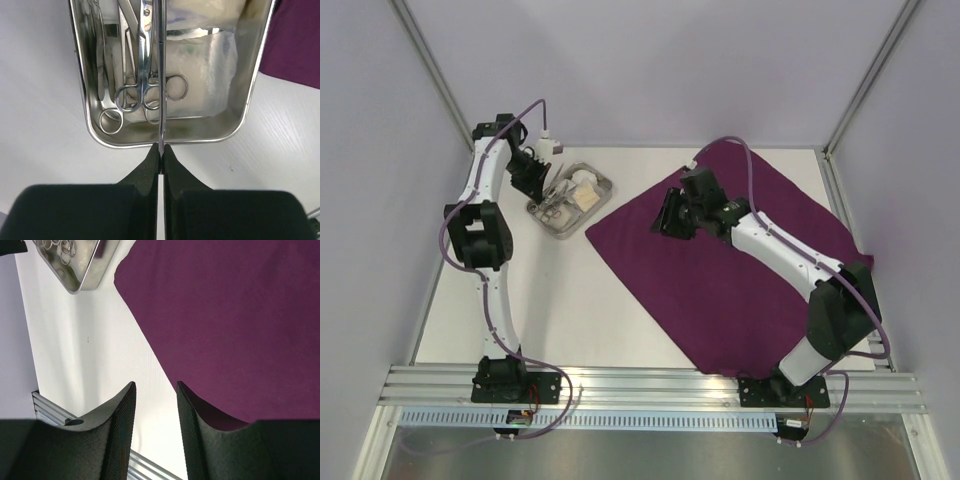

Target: Prepare the surgical pack

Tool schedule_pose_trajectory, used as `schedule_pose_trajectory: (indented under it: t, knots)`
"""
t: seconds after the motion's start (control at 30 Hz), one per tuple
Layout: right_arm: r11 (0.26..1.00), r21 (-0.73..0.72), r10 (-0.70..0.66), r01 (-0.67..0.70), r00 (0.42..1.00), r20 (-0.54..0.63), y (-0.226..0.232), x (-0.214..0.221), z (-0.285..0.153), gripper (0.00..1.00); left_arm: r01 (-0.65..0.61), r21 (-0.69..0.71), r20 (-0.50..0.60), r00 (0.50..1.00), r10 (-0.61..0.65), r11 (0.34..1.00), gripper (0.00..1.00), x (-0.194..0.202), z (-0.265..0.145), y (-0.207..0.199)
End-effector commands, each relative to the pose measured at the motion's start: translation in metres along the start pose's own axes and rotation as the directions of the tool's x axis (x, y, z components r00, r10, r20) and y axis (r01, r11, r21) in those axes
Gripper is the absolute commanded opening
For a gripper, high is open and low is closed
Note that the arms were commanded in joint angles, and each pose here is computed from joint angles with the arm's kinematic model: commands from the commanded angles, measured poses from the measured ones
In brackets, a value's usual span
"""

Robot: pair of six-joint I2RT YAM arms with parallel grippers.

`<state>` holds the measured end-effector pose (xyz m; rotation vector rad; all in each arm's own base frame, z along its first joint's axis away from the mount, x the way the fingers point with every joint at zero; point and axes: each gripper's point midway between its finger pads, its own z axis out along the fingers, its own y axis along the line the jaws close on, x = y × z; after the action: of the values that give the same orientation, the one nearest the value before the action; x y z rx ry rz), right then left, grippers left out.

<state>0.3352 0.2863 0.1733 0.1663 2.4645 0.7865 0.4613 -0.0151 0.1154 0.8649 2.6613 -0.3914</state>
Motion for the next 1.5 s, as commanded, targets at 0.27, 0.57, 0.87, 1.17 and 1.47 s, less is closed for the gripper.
schedule_pose_trajectory:
  t: [0.27, 0.57, 0.87, 1.17, 1.47]
  knots:
    - [1.000, -0.015, 0.005, -0.005, 0.998, -0.055, -0.005, 0.015, 0.006, 0.41, -0.020, 0.082, -0.150, 0.988, 0.033, 0.996, 0.00, 0.026, 0.014, -0.009]
    - [0.999, -0.024, 0.030, -0.032, 0.996, -0.088, -0.007, 0.024, 0.012, 0.41, -0.023, 0.146, -0.161, 0.986, 0.047, 0.989, 0.00, 0.032, 0.021, -0.016]
    - [0.999, -0.028, 0.031, -0.034, 0.995, -0.093, -0.005, 0.024, 0.013, 0.41, -0.011, 0.173, -0.193, 0.980, 0.045, 0.985, 0.00, 0.039, 0.029, -0.017]
    - [0.999, -0.033, 0.038, -0.042, 0.994, -0.106, -0.004, 0.027, 0.014, 0.41, -0.024, 0.098, -0.148, 0.988, 0.039, 0.995, 0.26, 0.025, 0.021, -0.007]
    - [0.998, -0.046, 0.033, -0.039, 0.993, -0.116, 0.001, 0.026, 0.016, 0.42, -0.036, -0.108, -0.096, 0.995, 0.025, 0.994, 0.46, 0.006, -0.017, 0.015]
